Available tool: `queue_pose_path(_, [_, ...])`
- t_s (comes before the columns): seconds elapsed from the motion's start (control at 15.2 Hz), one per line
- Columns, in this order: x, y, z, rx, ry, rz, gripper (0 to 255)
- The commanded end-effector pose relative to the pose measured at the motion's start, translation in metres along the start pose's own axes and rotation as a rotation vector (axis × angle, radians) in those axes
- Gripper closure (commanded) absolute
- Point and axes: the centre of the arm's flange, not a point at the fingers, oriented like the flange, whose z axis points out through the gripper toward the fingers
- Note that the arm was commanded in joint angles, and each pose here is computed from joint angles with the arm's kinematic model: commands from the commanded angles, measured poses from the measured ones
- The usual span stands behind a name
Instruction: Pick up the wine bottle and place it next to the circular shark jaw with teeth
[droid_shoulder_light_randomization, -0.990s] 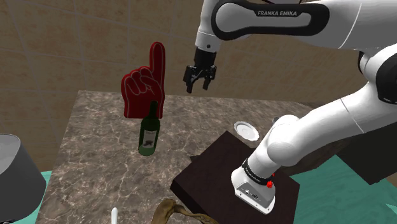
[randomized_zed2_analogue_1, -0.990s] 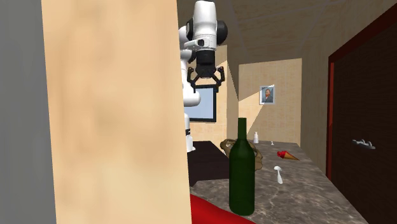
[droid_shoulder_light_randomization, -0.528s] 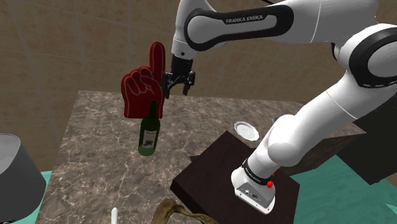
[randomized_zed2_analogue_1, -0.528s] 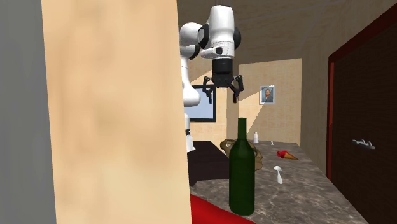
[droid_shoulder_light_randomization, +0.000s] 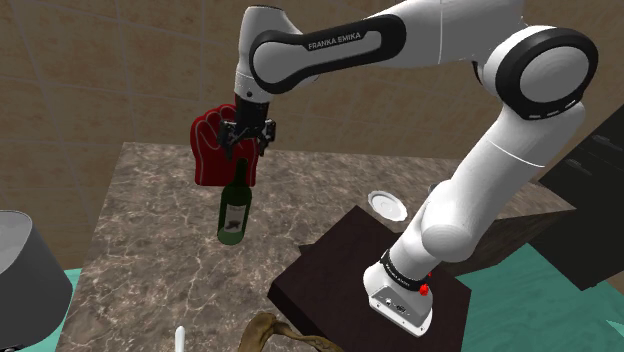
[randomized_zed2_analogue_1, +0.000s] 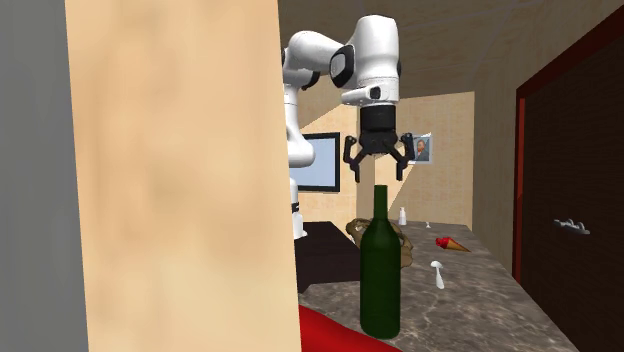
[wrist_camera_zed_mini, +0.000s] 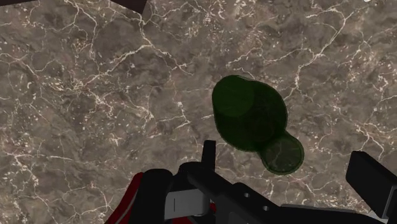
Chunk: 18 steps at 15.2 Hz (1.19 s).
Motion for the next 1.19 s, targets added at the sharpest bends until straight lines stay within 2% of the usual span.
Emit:
queue_pose_path(0.0, [0.001,-0.003,0.012,0.001,0.001,0.001,0])
queue_pose_path(0.33, [0.001,-0.003,0.036,0.001,0.001,0.001,0])
queue_pose_path(0.79, [0.001,-0.003,0.036,0.001,0.001,0.001,0])
queue_pose_path(0.86, [0.001,-0.003,0.036,0.001,0.001,0.001,255])
queue_pose_path(1.12, [0.001,-0.003,0.036,0.001,0.001,0.001,255])
